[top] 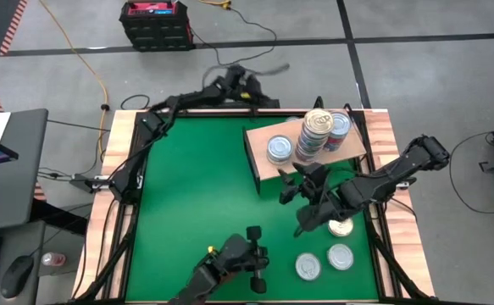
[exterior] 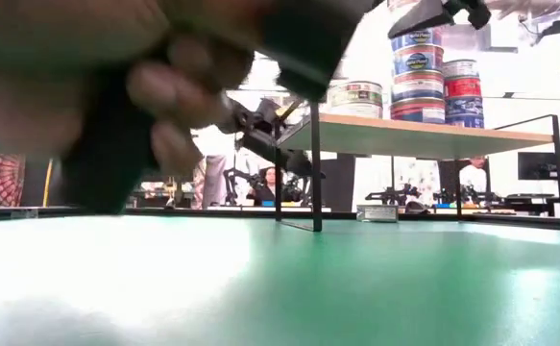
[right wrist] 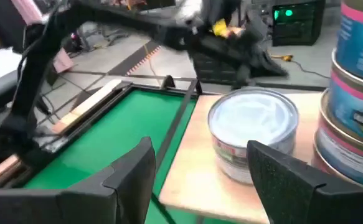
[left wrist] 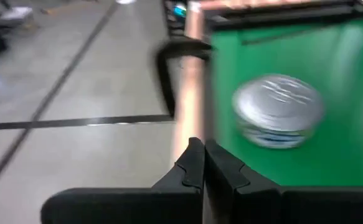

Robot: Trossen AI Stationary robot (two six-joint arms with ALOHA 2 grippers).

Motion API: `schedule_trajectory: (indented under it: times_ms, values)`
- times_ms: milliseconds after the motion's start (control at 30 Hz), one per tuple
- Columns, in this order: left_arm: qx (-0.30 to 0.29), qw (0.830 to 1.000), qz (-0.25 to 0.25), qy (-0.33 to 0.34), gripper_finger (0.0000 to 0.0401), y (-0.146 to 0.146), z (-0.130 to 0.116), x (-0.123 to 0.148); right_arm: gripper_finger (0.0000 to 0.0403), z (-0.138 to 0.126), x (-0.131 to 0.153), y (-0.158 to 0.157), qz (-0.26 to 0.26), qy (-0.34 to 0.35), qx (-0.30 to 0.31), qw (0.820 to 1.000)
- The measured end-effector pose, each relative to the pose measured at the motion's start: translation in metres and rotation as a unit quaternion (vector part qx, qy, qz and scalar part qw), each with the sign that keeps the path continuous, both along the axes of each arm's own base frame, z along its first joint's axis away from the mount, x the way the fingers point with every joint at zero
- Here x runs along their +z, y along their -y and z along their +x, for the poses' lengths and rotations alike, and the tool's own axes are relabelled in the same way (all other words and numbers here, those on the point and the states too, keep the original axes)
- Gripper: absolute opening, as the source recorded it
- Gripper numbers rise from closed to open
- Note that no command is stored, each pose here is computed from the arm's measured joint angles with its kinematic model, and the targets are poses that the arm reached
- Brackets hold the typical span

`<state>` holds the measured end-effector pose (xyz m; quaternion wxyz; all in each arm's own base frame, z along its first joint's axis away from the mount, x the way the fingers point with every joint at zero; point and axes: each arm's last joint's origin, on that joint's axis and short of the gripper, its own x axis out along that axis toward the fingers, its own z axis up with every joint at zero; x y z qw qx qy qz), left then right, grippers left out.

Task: Stack canned seafood by type on shelf
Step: Move the shelf to the center of the table

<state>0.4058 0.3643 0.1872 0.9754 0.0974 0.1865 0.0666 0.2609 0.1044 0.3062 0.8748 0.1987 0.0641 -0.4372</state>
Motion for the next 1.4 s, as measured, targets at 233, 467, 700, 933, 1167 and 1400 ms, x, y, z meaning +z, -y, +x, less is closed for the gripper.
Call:
schedule_trajectory:
  times_ms: [233,467,700,933,1167,1400]
  values:
    - [-0.008,0.996,0.092,0.018,0.0000,0.019,-0.023,0.047,0.0276,-0.011,0.000,-0.015,0.019,-0.070,0.089,0.993]
    - [0.053,0.977,0.174,0.109,0.0000,0.084,-0.054,0.064,0.0276,-0.010,-0.026,-0.020,0.109,-0.132,0.150,0.974]
    - [0.104,0.964,0.185,0.160,0.0000,0.163,-0.082,0.081,0.0276,-0.034,-0.087,-0.028,0.132,-0.143,0.141,0.971]
    - [0.158,0.973,0.145,0.088,0.0000,0.209,-0.093,0.092,0.0276,-0.054,-0.130,-0.022,0.136,-0.159,0.125,0.970]
    - [0.133,0.981,0.139,0.038,0.0000,0.249,-0.104,0.092,0.0276,-0.077,-0.158,-0.009,0.158,-0.134,0.057,0.977]
    - [0.120,0.987,0.074,0.072,0.0000,0.277,-0.127,0.059,0.0276,-0.092,-0.173,-0.006,0.139,-0.108,0.046,0.983]
